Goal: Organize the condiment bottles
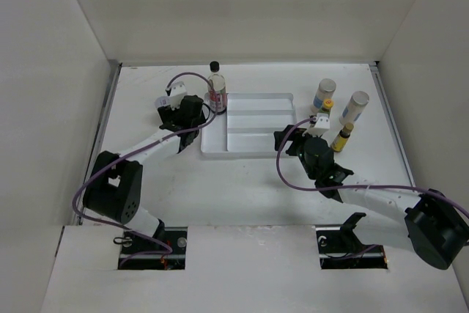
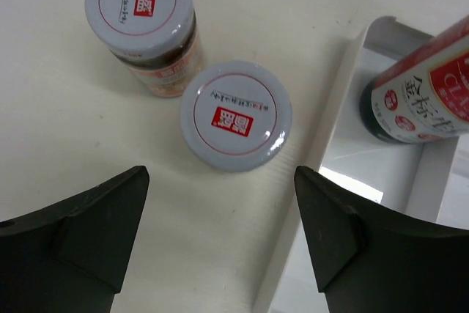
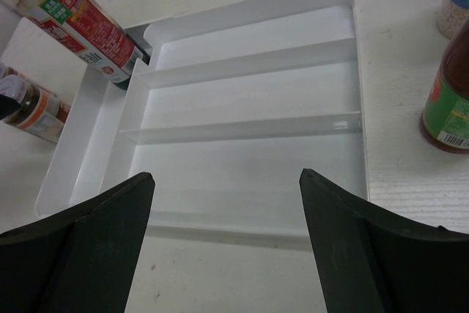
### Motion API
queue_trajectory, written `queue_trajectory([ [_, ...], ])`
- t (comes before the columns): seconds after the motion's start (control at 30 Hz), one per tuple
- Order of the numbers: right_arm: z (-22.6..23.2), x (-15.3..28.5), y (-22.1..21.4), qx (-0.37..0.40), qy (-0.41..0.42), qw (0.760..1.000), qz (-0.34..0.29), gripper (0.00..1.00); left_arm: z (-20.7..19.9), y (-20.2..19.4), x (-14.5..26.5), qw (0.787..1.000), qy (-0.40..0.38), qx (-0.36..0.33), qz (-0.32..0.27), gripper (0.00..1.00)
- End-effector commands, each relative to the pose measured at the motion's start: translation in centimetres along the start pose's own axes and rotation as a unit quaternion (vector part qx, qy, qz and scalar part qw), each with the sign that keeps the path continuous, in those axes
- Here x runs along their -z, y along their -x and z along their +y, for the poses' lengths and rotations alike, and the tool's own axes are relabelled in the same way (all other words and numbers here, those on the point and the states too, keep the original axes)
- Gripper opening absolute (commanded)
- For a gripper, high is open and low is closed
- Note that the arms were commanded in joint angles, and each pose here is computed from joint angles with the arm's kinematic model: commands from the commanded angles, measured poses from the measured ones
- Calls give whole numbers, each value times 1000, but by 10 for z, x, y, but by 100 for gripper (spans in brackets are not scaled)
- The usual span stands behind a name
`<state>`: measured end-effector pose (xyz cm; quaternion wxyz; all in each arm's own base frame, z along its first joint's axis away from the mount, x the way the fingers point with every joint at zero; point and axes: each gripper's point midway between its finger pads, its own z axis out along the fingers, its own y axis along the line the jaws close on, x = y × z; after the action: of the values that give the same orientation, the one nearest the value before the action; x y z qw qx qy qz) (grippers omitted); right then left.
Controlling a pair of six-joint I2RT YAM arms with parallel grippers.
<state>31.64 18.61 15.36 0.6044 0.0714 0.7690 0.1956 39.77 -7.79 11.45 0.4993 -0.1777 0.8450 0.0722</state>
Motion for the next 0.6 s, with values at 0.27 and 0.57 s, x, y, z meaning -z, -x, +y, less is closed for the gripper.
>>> queue_trajectory([
  [0.27, 25, -6, 20, -17, 35, 999, -24, 87, -24, 36, -36, 999, -11, 44, -28, 72],
  [0.57, 25, -3, 22, -21, 37, 999, -26, 87, -7, 45, -16, 997, -6, 61, -54, 42],
])
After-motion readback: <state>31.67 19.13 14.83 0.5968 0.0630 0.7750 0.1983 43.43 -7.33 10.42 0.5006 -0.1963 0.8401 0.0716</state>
